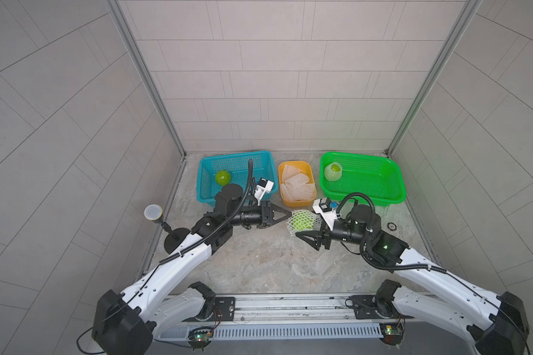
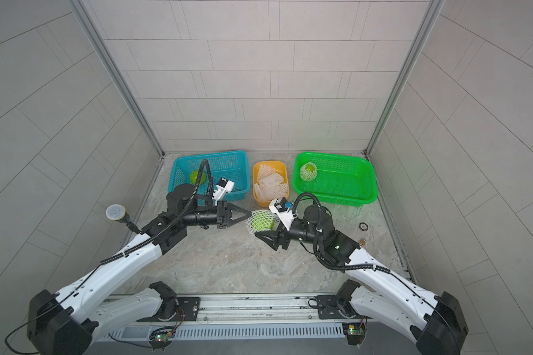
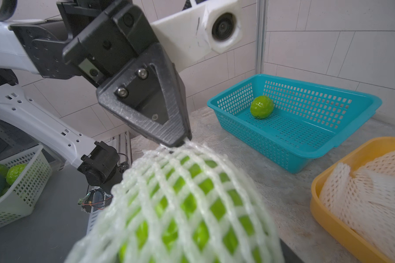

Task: Sleeve custard apples in foam nets
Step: Adjust the foam net on the custard apple.

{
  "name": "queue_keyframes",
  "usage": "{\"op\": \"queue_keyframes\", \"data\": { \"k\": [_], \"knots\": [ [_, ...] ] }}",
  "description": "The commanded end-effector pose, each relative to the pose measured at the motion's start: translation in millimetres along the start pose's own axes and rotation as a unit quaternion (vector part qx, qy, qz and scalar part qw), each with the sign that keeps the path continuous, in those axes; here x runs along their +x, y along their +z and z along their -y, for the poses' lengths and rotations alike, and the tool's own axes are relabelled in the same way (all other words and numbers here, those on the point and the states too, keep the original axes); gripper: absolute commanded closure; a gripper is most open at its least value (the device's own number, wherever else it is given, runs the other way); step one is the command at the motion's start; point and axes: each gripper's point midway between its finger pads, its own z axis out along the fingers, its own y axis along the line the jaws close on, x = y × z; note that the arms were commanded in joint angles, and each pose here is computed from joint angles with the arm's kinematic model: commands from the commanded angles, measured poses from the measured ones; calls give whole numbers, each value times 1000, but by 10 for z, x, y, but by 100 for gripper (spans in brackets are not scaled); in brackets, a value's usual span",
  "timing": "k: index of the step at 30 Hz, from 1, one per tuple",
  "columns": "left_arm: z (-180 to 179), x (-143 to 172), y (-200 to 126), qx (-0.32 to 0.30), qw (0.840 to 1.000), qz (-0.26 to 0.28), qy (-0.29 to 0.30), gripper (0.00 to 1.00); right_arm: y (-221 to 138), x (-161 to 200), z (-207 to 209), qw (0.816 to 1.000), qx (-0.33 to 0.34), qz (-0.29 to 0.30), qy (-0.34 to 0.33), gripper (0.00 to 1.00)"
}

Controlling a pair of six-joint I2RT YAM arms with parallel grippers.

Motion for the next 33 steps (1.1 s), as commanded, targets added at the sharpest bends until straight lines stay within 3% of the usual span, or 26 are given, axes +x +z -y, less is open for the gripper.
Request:
{"op": "queue_keyframes", "data": {
  "k": [1,25,28,30,33],
  "knots": [
    [6,36,-56,-1,1000,4,17,100,-77,-178,-17,999,-3,37,-5,20],
    [-77,65,-58,-16,1000,0,21,100,-71,-261,-68,998,-28,52,6,20],
    [-49,53,-58,-12,1000,2,25,79,-59,-272,-67,998,-30,54,8,21],
    [16,31,-68,0,1000,6,29,60,-42,-148,-41,999,-28,43,15,21],
    [126,-21,-87,16,999,17,36,43,-47,-148,-49,998,-30,44,16,21]
  ]
}}
